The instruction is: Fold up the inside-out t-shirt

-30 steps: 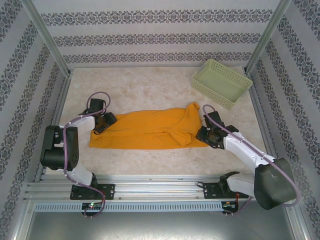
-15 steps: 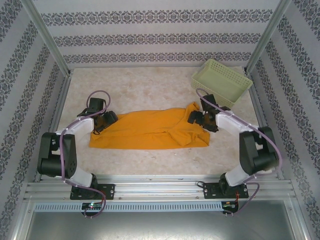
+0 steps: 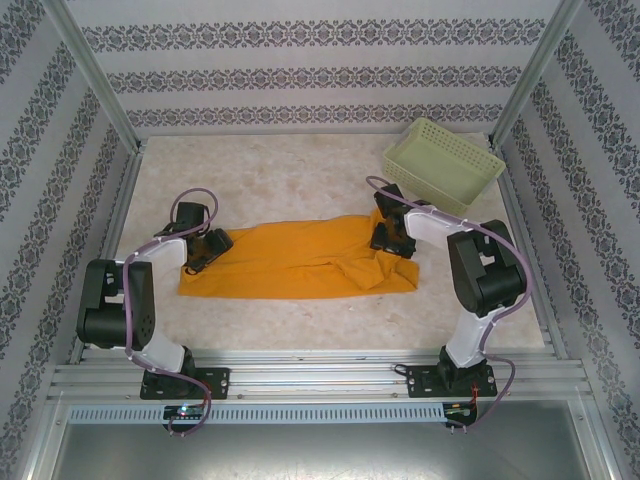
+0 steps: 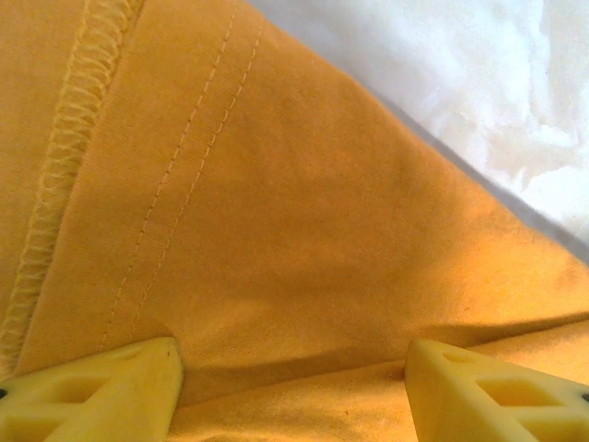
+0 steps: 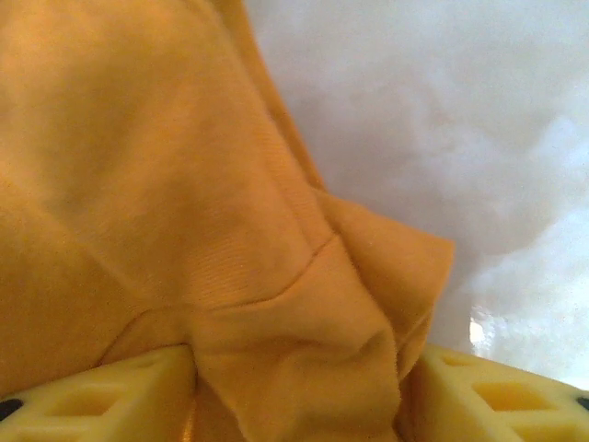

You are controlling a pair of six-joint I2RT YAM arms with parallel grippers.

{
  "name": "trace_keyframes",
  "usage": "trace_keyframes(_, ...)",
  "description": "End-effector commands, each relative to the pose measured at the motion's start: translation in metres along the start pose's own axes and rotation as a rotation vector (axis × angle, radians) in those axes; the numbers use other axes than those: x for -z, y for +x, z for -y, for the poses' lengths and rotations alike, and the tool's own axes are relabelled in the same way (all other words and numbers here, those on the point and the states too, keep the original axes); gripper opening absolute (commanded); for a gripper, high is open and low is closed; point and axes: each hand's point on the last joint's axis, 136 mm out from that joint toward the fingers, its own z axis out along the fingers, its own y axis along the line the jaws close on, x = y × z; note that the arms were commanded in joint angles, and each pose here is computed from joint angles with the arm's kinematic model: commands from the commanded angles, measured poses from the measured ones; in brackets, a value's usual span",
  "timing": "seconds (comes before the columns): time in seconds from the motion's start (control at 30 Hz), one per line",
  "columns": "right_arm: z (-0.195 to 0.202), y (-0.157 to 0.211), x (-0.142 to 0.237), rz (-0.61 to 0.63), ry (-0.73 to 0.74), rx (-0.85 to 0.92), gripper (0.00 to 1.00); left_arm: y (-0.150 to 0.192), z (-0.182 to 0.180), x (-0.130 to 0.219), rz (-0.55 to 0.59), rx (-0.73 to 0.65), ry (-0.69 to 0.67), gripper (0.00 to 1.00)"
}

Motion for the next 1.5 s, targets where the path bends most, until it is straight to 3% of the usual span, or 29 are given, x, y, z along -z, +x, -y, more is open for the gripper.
trace_keyframes(0.0,-0.056,0.025,-0.022,-0.086,-0.201,0.030,0.50,0.020,-0.022,-0.007,-0.048,0.035,-0.053,0.66)
trace_keyframes(0.17,-0.064,0.030,-0.021,-0.089,-0.201,0.056,0.22,0.026,-0.028,-0.007,-0.052,0.036,-0.059,0.66)
trace_keyframes(0.33,-0.028,0.011,0.001,0.004,-0.148,0.016,0.01,0.033,-0.032,-0.005,-0.056,0.037,-0.059,0.66)
trace_keyframes(0.47,0.012,-0.001,0.036,0.107,-0.080,0.006,0.00,0.045,-0.029,-0.001,-0.072,0.031,-0.037,0.66)
trace_keyframes(0.63,0.047,-0.009,0.080,0.214,0.040,0.062,0.00,0.065,0.011,0.026,-0.059,-0.064,0.035,0.67)
trace_keyframes(0.87,0.064,-0.027,0.151,0.364,0.181,0.189,0.00,0.041,0.029,0.067,0.076,-0.133,0.056,0.71)
trace_keyframes(1.13,0.026,-0.032,0.197,0.423,0.268,0.398,0.00,0.054,0.026,0.047,0.009,-0.165,0.052,0.67)
trace_keyframes(1.3,-0.042,-0.014,0.200,0.399,0.203,0.538,0.00,0.070,0.022,0.035,-0.042,-0.172,0.060,0.61)
trace_keyframes(1.47,-0.127,0.022,0.176,0.307,0.019,0.572,0.00,0.079,0.019,0.031,-0.052,-0.174,0.091,0.55)
